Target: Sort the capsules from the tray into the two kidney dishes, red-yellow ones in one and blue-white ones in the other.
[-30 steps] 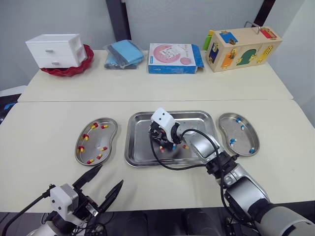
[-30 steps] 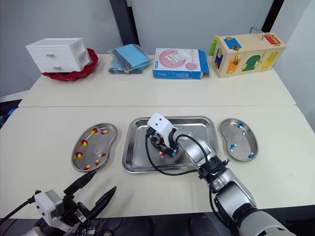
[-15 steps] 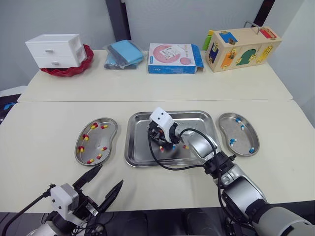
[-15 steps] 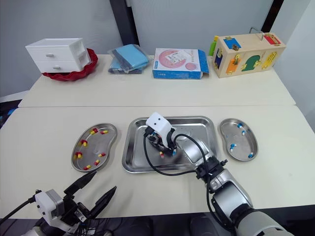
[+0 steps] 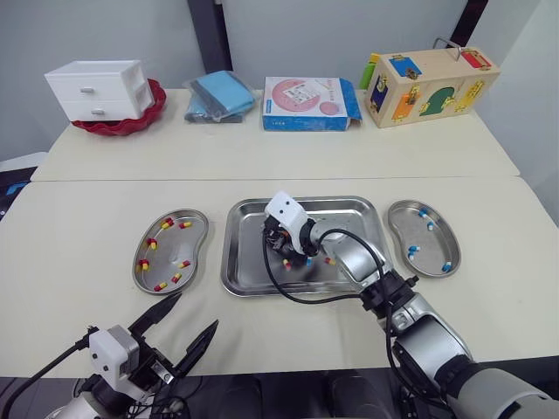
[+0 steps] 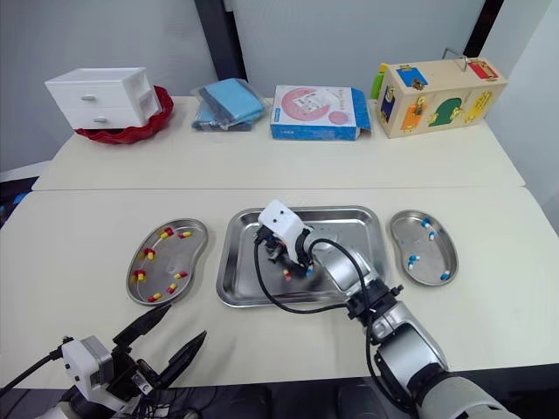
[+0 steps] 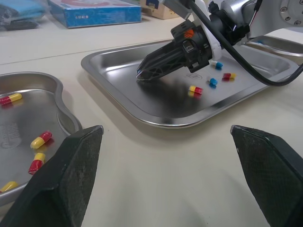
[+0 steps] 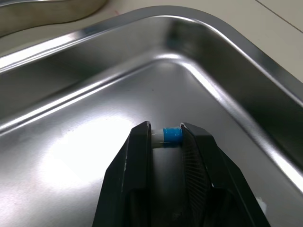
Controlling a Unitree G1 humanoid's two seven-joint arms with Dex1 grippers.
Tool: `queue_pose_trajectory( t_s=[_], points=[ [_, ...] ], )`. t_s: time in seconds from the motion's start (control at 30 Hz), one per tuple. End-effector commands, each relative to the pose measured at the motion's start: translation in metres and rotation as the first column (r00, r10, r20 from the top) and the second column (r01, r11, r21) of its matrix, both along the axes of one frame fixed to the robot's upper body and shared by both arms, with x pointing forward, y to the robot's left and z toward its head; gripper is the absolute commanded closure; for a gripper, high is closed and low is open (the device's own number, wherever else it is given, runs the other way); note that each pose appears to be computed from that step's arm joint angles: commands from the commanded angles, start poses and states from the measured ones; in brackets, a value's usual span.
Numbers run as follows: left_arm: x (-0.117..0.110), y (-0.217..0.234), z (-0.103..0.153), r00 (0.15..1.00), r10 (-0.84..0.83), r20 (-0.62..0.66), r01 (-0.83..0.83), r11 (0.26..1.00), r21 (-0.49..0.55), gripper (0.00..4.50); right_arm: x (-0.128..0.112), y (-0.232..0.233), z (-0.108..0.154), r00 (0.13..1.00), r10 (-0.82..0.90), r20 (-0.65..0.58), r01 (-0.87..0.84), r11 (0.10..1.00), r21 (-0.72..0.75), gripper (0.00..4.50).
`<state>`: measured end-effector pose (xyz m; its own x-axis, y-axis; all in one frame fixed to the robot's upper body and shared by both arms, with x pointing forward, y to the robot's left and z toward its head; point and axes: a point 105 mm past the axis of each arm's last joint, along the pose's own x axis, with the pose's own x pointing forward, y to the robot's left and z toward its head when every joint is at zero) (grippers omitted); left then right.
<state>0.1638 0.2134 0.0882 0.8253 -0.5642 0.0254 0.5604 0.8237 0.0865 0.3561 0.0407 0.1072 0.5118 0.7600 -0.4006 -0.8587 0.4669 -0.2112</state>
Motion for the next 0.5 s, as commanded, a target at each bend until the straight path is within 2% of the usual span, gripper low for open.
queue_pose_trajectory(
  t_s=[0.03, 0.2, 0.27, 0.5],
  points=[
    [-0.005, -0.003, 0.006, 0.998, -0.056, 0.020, 0.056, 0.998, 0.023, 0.00, -0.018, -0.001, 0.040, 0.986, 0.125, 0.109, -0.135, 0.987, 0.090, 3.85],
    [-0.011, -0.013, 0.006, 0.979, -0.201, 0.027, 0.199, 0.978, 0.068, 0.00, -0.040, -0.055, 0.072, 0.973, 0.168, 0.156, -0.192, 0.970, 0.152, 3.85],
    [-0.012, -0.017, 0.006, 0.969, -0.244, 0.030, 0.241, 0.967, 0.078, 0.00, -0.046, -0.074, 0.077, 0.975, 0.160, 0.157, -0.185, 0.970, 0.161, 3.85],
    [-0.009, -0.032, 0.008, 0.910, -0.413, 0.033, 0.409, 0.908, 0.093, 0.00, -0.063, -0.181, 0.085, 0.992, -0.029, 0.126, 0.014, 0.993, 0.117, 3.85]
  ],
)
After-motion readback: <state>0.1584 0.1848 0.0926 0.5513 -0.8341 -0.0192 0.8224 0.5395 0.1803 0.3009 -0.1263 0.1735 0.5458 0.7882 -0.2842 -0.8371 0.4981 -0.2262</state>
